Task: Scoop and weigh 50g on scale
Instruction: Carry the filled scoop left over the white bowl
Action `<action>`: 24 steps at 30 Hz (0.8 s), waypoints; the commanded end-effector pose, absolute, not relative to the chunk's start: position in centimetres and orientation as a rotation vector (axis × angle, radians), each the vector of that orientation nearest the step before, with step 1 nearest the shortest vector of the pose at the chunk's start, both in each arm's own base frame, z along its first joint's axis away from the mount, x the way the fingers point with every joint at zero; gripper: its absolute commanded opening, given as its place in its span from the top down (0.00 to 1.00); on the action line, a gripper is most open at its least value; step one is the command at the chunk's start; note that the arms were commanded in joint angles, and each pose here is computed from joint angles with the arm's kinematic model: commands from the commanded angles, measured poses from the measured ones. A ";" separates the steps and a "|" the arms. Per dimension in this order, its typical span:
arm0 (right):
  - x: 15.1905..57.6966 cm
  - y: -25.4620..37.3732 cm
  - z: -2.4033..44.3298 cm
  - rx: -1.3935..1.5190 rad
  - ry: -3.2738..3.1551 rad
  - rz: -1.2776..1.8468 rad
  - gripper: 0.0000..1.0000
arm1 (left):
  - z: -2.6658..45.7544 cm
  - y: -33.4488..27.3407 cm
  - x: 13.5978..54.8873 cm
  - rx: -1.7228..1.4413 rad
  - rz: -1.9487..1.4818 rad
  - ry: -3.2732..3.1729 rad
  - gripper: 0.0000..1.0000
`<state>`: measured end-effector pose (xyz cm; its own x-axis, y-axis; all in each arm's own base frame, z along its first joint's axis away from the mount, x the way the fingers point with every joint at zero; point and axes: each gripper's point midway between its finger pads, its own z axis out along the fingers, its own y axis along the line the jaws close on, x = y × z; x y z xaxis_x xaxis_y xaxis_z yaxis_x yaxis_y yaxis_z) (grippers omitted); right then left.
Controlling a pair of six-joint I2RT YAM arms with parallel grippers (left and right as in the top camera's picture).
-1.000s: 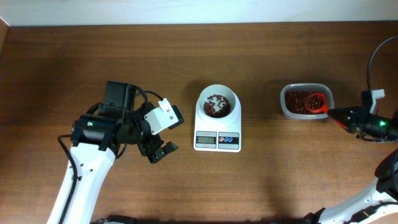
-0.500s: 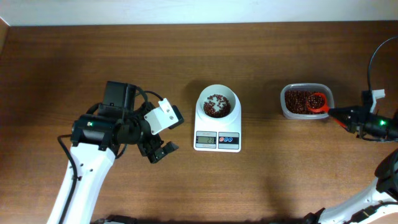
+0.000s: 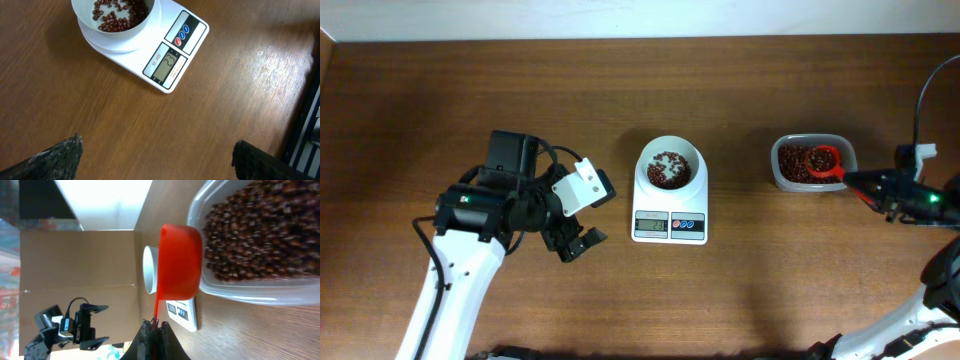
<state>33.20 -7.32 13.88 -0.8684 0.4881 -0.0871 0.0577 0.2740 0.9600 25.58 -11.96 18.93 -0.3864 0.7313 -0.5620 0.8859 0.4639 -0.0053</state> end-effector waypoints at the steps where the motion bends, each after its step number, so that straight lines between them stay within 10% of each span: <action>1: 34.2 -5.4 14.7 0.397 2.130 1.662 0.96 | 18.8 -12.1 25.4 1.337 -0.432 2.238 0.01; 24: 34.7 13.7 16.9 -0.222 2.099 1.978 0.96 | 18.8 -12.1 25.4 1.337 -0.432 2.238 0.01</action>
